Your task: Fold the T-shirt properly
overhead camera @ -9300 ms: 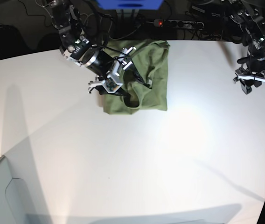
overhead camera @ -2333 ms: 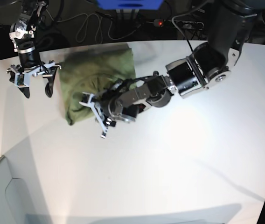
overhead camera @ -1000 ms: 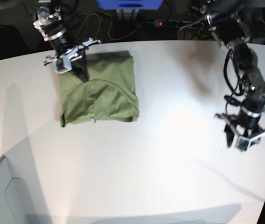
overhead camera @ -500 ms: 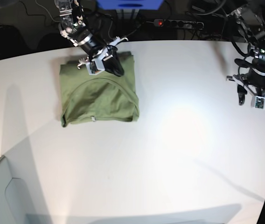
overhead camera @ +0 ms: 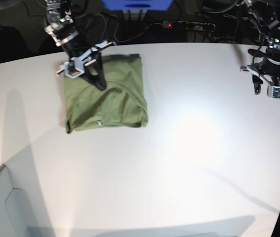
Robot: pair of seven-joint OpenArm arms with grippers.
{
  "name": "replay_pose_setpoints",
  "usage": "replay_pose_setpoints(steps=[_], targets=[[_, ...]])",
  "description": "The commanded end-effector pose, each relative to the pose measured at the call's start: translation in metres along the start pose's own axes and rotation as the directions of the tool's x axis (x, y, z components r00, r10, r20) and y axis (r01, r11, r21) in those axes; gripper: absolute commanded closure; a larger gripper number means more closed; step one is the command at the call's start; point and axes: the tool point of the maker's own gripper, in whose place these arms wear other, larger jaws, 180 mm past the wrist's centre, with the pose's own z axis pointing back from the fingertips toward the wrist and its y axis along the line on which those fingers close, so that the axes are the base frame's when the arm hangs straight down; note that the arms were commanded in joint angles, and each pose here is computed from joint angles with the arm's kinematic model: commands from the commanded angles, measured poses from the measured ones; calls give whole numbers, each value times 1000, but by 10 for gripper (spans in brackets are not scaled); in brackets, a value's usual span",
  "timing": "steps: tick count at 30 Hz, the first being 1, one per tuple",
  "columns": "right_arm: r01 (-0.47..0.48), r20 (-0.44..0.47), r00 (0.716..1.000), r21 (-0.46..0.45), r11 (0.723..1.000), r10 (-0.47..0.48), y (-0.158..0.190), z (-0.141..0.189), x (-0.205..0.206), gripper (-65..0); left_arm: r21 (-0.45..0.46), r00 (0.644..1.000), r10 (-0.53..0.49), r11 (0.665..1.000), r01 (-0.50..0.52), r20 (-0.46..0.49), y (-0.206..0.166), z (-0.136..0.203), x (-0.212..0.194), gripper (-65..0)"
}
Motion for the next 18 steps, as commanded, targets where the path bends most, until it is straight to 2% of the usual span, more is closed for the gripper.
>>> replay_pose_setpoints(steps=[1,6,12,18], targets=[[-5,35,999,-27,1000,6,-10,6,10,-1,15,998,-16,1000,15,53,6,3,16,-239],[-12,-26,1000,-147,989,9,-54,22,-13,-1,15,998,-16,1000,15,53,6,3,16,-239],[36,-114,992,-209,977,-61,-77,29,-59,-1,1,1000,1,1000,-1,28,-1,5,4,-239],[52,-53,996,-220,974,-65,-79,33,-55,-1,-18,999,5,1000,-5,-37,-8,11,-22,-238]])
